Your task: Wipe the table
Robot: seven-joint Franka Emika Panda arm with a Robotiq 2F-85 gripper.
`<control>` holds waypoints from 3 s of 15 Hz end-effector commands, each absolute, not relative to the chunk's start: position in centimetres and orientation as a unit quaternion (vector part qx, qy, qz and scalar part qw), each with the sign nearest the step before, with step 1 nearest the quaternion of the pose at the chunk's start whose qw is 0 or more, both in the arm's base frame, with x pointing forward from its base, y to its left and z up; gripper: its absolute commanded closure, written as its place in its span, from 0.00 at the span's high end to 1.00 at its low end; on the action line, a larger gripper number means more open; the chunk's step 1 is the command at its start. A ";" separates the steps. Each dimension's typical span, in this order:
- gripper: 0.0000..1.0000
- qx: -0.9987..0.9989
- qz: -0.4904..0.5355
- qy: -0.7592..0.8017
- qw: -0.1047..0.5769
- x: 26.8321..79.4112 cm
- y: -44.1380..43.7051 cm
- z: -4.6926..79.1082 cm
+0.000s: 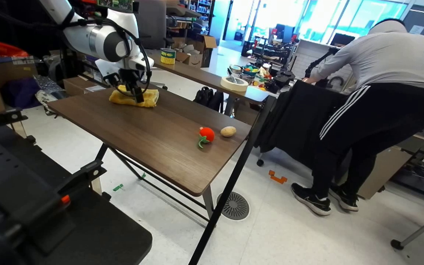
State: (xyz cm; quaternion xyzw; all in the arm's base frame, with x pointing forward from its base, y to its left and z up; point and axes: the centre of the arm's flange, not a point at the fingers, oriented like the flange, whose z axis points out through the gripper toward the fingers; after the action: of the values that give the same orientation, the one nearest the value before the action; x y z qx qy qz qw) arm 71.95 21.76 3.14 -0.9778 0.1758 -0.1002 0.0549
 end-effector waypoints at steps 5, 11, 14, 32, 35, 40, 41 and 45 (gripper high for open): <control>1.00 -0.948 -0.142 0.283 -0.017 76.4 6.3 3.6; 1.00 -0.944 -0.146 0.295 -0.035 77.7 6.5 1.4; 1.00 -0.947 -0.165 0.272 -0.041 79.2 11.6 0.4; 1.00 -0.996 0.084 0.029 0.020 65.5 24.0 5.4; 1.00 -0.992 0.117 -0.033 0.038 62.6 25.8 5.0; 1.00 -0.973 0.193 -0.126 0.029 56.6 28.2 4.1; 1.00 -0.967 0.214 -0.135 0.021 55.4 27.6 3.9; 1.00 -0.952 0.278 -0.112 -0.059 54.7 21.1 4.4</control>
State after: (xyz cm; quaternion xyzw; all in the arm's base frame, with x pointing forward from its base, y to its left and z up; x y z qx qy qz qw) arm 57.18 27.09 2.20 -0.9622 -0.1245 0.2422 -0.0086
